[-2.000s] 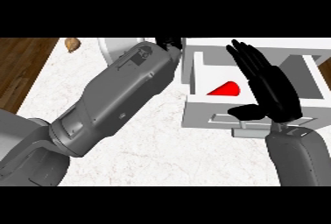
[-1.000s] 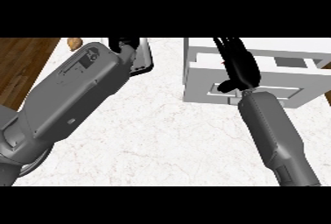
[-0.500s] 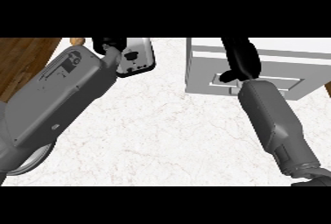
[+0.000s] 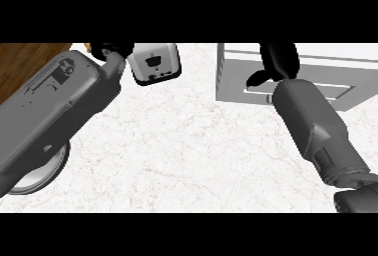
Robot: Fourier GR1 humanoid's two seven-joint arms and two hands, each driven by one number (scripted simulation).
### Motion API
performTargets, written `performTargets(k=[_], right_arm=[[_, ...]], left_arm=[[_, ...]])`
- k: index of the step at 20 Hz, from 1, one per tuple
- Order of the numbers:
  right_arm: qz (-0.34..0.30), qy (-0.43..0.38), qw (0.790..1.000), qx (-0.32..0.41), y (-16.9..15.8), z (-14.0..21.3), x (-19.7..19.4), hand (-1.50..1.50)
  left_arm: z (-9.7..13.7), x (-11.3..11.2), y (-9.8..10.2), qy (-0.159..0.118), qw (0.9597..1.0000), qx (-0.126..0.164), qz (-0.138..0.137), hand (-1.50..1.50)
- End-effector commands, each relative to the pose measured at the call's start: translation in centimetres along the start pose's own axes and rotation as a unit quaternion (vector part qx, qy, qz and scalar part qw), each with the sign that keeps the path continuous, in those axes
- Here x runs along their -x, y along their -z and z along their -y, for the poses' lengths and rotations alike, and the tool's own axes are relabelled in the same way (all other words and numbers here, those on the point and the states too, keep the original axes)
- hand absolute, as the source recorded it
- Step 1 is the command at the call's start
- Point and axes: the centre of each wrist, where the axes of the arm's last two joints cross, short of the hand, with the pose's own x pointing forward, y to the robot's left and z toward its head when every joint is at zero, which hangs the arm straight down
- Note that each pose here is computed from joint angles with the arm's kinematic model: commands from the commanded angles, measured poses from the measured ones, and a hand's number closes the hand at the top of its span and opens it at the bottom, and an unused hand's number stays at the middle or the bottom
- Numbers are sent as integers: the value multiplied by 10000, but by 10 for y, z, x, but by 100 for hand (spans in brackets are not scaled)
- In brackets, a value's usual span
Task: Pick up the can, place it into the drawer and close the drawer
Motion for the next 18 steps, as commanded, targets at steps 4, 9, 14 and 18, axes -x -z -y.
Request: performTargets(k=[4,9,14,18], right_arm=[[-149,-144,9993,310,29,27,-3,-150],[-15,150,9999,54,45,47,2,-150],[-111,1902,9816,-81,46,42,-18,-150],[-497,3015,9521,-90,39,33,-15,-150]], left_arm=[[-9,2,-2,-32,10000,47,-61,-150],[-1,4,-12,-36,9999,107,14,-150],[-4,2,-13,5,10000,72,-56,-150],[-9,6,-15,1,9999,98,-64,-150]])
